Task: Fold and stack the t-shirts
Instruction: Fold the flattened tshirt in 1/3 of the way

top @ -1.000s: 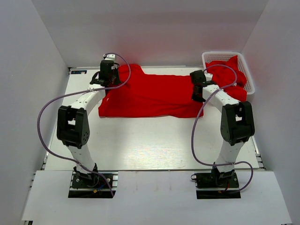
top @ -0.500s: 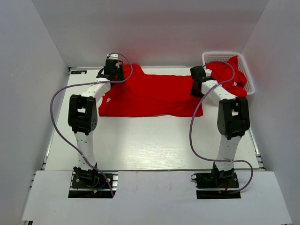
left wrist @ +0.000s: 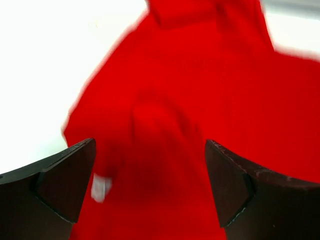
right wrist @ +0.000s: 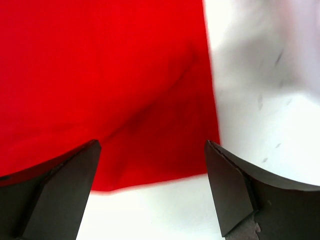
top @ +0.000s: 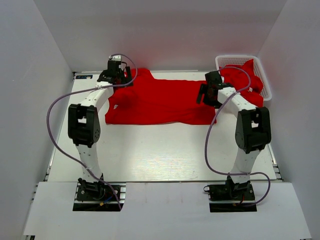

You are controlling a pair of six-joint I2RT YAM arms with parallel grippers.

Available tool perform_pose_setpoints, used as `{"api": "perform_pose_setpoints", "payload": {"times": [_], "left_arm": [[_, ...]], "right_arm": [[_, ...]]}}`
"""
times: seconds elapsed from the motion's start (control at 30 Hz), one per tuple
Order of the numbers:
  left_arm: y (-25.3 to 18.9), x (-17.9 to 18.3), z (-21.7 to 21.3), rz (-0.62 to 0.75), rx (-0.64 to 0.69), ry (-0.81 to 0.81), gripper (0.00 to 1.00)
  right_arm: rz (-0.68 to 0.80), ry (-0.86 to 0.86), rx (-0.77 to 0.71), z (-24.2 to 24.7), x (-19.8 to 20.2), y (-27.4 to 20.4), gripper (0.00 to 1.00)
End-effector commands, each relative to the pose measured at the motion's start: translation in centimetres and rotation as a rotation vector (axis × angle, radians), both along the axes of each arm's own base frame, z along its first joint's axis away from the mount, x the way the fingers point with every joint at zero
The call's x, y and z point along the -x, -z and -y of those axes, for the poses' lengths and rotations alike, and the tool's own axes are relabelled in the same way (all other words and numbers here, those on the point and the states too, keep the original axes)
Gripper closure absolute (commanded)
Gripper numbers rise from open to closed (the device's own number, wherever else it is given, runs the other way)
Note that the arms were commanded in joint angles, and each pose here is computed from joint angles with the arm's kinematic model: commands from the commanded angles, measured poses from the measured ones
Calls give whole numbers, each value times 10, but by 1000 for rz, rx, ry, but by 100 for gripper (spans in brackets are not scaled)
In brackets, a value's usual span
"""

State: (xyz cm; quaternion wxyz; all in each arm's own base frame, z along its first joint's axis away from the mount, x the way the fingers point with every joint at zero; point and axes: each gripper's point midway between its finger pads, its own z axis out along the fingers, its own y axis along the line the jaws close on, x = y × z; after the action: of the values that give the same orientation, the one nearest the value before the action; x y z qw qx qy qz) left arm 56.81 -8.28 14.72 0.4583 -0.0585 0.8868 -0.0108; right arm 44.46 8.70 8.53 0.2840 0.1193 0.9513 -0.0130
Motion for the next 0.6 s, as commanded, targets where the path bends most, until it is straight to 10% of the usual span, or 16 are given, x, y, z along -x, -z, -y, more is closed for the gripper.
{"api": "perform_pose_setpoints", "payload": {"times": [0.0,0.57], "left_arm": [[-28,44,15,4,108,63,0],[132,165,10,-380,185,11,0]], "right_arm": [[38,-91,-120,-24,13,-10,10],[-102,-88,-171,-24,45,71,10]]}}
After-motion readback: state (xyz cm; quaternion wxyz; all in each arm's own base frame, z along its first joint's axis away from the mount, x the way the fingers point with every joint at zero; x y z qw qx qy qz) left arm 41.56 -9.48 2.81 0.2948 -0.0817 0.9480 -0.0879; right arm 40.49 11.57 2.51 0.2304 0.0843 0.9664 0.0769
